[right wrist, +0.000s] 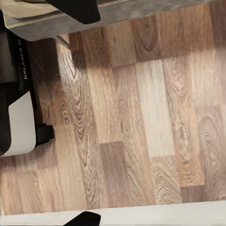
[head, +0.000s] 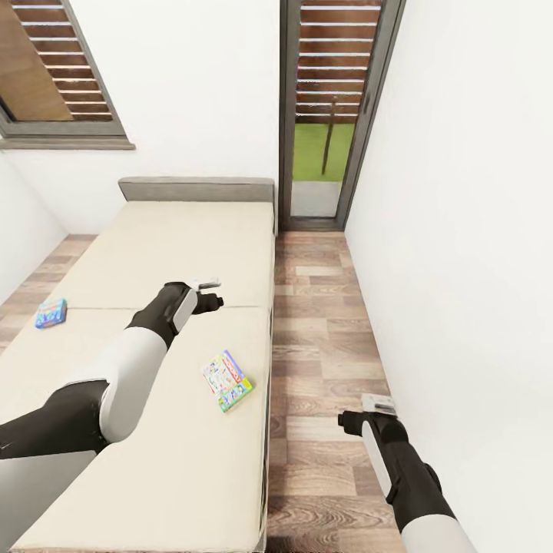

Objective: Put all the toys in the child's room - the three board games (two on the bed and one on the table), the two jigsaw puzzles on the table, and the tennis ball on the table - inside the toy box on the table in the child's room.

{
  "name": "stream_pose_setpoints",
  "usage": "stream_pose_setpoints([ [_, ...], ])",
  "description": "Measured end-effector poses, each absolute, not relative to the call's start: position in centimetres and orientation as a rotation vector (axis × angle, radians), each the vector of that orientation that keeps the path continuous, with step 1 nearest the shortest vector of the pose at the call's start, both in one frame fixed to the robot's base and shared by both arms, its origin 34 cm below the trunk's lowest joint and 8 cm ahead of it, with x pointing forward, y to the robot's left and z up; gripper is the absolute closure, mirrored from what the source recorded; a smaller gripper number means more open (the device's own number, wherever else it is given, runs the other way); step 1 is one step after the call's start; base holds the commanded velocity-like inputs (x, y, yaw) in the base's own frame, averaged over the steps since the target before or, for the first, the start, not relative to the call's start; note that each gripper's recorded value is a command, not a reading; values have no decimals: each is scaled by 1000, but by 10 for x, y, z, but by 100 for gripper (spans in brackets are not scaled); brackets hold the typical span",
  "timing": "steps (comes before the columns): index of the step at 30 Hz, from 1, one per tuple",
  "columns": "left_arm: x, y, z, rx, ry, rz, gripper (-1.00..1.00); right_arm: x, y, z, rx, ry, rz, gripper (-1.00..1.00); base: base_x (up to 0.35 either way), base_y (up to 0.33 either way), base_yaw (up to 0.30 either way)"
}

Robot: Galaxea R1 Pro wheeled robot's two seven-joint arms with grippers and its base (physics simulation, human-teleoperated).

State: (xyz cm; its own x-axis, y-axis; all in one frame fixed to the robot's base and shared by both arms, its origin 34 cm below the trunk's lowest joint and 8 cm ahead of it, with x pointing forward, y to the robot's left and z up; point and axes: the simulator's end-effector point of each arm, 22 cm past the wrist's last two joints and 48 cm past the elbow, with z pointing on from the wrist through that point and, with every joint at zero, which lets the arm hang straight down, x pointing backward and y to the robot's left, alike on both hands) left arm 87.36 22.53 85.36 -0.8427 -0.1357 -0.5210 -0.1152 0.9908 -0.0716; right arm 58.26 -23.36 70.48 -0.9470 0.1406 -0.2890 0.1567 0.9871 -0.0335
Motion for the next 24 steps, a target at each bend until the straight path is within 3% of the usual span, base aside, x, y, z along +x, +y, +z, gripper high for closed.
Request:
stream_pose_setpoints([
  [24,866,208,824,-162,2627,-73,-100,564,-232,688,206,2922,-115,-100,0,0,0],
])
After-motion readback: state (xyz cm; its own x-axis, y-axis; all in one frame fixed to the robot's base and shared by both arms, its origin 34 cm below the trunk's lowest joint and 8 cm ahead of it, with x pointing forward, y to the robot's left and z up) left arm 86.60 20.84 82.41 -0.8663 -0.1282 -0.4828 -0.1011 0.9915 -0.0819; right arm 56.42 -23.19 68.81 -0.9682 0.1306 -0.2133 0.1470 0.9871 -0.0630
